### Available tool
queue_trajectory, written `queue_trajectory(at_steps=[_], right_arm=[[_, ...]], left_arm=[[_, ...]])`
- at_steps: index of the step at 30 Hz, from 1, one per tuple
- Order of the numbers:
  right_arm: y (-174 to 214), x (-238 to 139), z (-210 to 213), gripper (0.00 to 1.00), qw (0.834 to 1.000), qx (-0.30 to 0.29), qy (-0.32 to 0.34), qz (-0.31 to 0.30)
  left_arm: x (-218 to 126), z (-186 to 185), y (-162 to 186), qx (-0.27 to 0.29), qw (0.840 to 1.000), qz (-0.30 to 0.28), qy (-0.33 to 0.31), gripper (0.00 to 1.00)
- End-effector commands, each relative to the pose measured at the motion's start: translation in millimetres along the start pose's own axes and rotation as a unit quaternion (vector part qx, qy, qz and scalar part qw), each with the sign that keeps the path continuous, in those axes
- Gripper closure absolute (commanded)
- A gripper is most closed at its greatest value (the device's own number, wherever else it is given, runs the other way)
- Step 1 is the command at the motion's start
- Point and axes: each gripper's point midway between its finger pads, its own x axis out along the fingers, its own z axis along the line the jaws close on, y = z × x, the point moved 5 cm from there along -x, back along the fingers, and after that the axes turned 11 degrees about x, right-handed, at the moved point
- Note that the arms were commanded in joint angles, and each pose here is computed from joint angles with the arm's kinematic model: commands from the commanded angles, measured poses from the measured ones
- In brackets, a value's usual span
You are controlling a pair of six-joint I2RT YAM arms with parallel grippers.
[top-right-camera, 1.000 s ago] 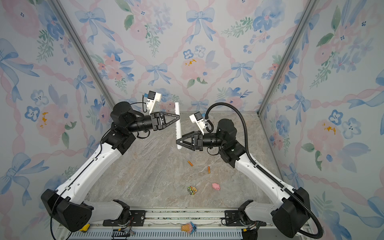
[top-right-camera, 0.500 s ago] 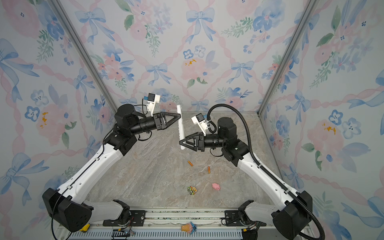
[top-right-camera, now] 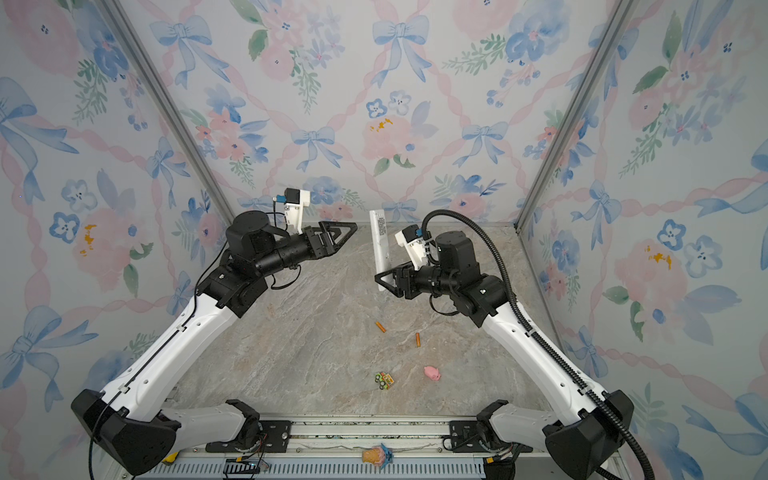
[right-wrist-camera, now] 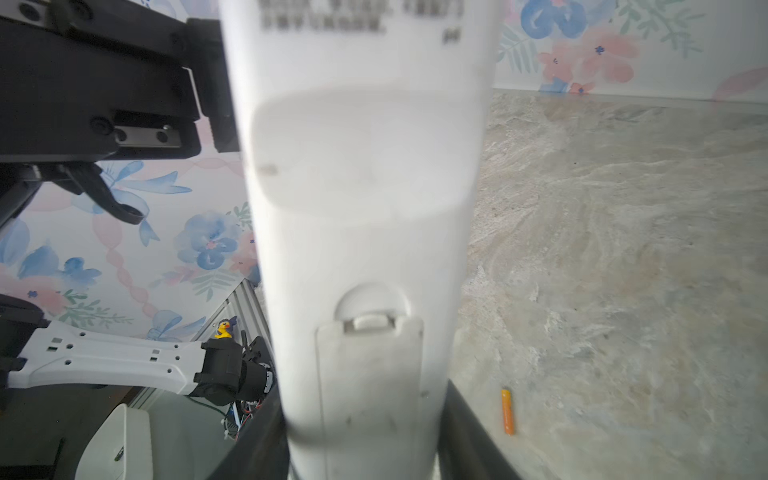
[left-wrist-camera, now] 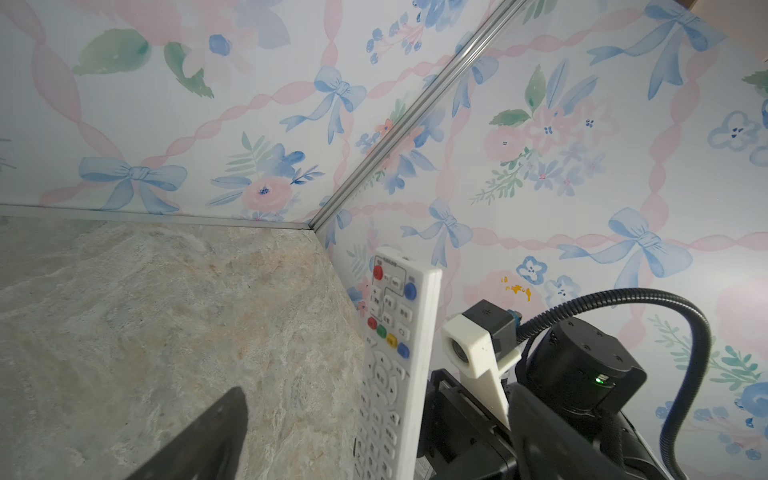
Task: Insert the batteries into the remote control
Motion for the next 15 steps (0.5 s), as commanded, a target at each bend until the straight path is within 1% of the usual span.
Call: queue_trajectory(at_steps=[1, 4, 15], right_arm=[[-8, -10, -7, 1.0, 0.998, -0.018, 0.051, -0.02], [-6, -9, -12, 1.0, 0.997, -0.017, 0.074, -0.022], [7, -3, -17, 1.0, 0.99, -0.029, 0.135, -0.024]], left_arm=[[5, 3, 5, 0.002, 0.999, 0.005, -0.042, 0.06], [14, 0, 10, 0.0, 0.999, 0.009, -0.047, 0.1], [46, 3, 26, -0.008, 0.997, 0.032, -0.072, 0.2]])
